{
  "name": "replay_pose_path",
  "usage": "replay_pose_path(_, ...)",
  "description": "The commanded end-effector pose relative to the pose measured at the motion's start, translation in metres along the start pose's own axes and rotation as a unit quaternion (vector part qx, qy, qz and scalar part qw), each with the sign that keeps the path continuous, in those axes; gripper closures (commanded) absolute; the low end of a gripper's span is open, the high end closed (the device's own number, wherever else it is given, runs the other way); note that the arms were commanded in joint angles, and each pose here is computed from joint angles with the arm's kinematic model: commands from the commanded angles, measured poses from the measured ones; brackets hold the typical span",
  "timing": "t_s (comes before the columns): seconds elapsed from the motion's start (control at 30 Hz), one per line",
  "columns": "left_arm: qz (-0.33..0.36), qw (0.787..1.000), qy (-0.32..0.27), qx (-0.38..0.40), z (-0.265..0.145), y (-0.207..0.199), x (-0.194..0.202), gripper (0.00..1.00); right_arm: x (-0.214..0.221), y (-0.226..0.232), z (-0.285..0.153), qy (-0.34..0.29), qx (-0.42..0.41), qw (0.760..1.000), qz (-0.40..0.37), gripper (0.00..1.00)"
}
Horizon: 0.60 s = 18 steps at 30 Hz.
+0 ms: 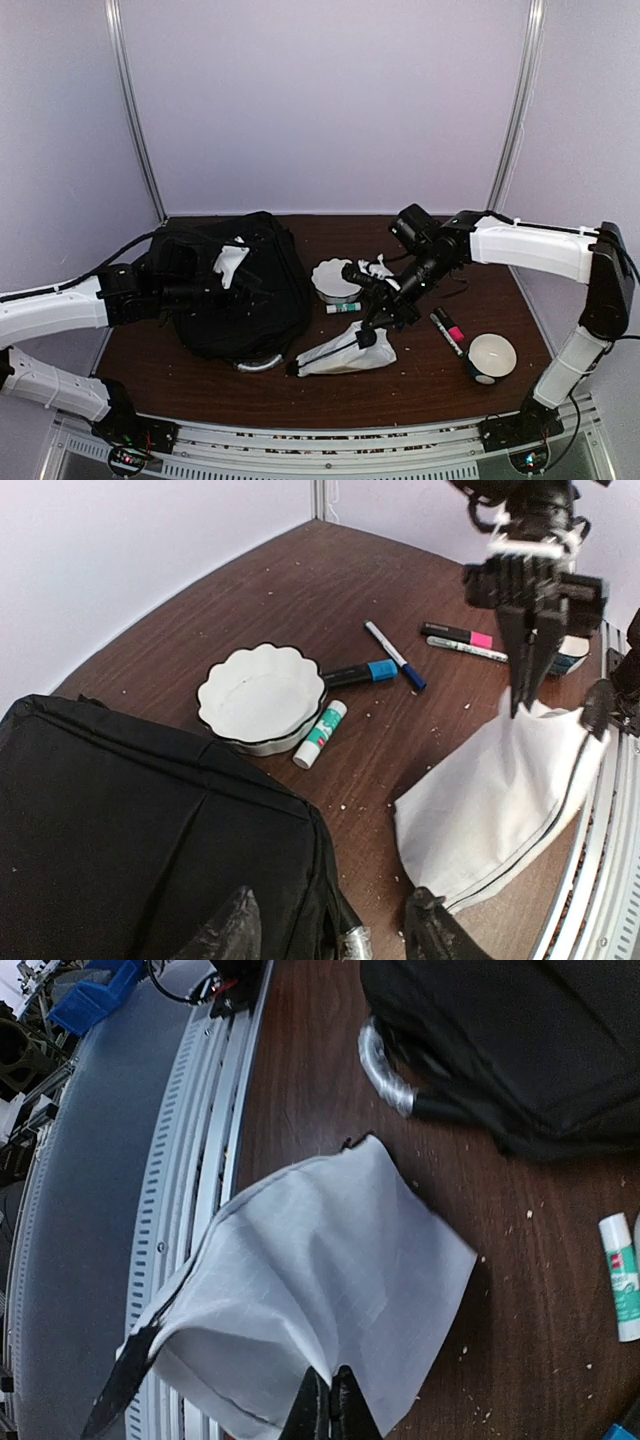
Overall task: Pack the student bag
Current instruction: Place the pencil case at the center of the board.
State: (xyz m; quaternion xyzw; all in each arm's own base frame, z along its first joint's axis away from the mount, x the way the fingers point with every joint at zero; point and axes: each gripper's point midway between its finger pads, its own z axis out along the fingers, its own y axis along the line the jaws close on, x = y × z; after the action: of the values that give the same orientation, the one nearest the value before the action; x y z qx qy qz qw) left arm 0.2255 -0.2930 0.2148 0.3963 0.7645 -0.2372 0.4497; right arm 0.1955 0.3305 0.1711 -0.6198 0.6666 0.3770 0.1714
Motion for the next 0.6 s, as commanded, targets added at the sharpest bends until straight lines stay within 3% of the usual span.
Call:
replay_pose_path(0.0, 0.004, 0.999, -0.043, 0.028, -0.004, -0.013, -0.017, 0.49, 0.029, -0.027, 0.011, 0.022, 0.002, 1.000, 0.020, 1.00)
replay_pose_path(0.17, 0.016, 0.998, -0.036, 0.057, 0.011, -0.025, -0.016, 0.49, 0.054, -0.051, 0.000, 0.029, 0.019, 0.997, 0.071, 0.96)
replay_pose_path(0.37, 0.053, 0.994, 0.015, 0.094, 0.050, -0.054, -0.001, 0.50, 0.075, -0.072, -0.028, 0.031, 0.071, 0.990, 0.122, 0.75)
replay_pose_path(0.57, 0.067, 0.993, 0.034, 0.093, 0.061, -0.061, 0.015, 0.51, 0.083, -0.038, -0.040, 0.053, 0.104, 0.991, 0.060, 0.65)
